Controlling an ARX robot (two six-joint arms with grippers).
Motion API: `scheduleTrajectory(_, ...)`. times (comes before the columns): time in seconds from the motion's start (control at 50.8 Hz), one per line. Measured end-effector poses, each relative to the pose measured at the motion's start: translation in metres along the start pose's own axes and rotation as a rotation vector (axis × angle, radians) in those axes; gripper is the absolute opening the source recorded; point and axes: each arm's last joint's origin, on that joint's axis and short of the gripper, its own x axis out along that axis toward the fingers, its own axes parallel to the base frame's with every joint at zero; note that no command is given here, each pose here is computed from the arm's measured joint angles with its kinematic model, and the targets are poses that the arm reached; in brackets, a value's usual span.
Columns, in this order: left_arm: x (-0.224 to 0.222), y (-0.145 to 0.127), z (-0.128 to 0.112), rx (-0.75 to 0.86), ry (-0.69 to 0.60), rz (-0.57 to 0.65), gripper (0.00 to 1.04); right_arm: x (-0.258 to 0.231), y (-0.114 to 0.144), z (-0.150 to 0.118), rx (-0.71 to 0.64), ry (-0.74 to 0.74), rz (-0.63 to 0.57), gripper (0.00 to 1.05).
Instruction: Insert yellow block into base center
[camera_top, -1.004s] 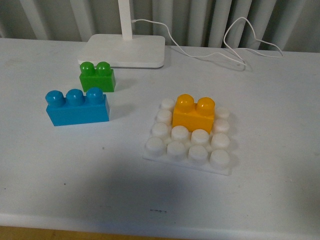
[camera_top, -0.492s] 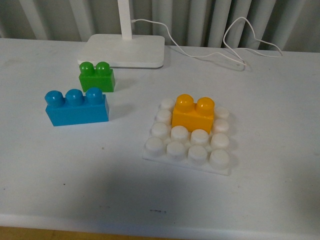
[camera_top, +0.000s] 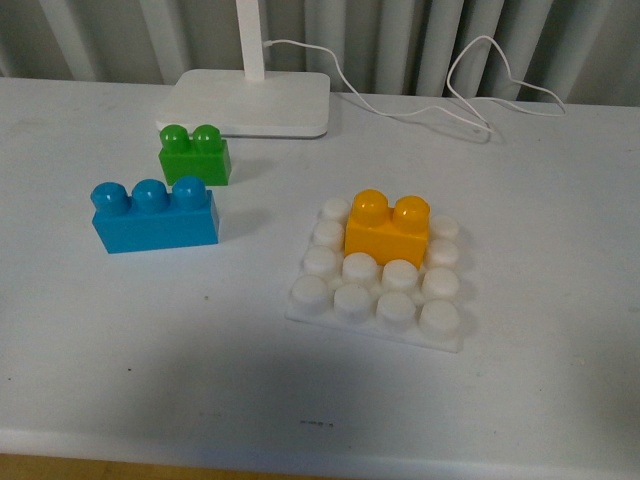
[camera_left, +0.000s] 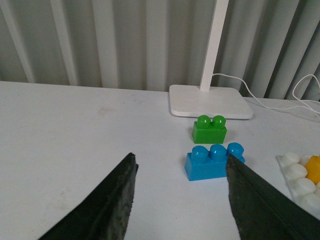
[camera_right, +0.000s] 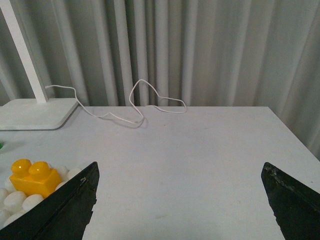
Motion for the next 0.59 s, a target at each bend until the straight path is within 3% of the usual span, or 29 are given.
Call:
scheduleTrajectory(0.098, 0.0000, 0.0000, 0.0000, 0.000, 0.000, 0.000, 0.81, 0.0000, 0.0000, 0.0000, 0.000, 0.000, 0.000, 0.95)
scheduleTrajectory(0.236, 0.0000, 0.0000, 0.0000, 0.001, 0.000, 0.000, 1.00, 0.0000, 0.0000, 0.0000, 0.000, 0.000, 0.000, 0.95)
scheduleTrajectory(0.591, 0.0000, 0.0000, 0.0000, 0.000, 0.000, 0.000, 0.98, 0.0000, 0.0000, 0.0000, 0.000, 0.000, 0.000, 0.95)
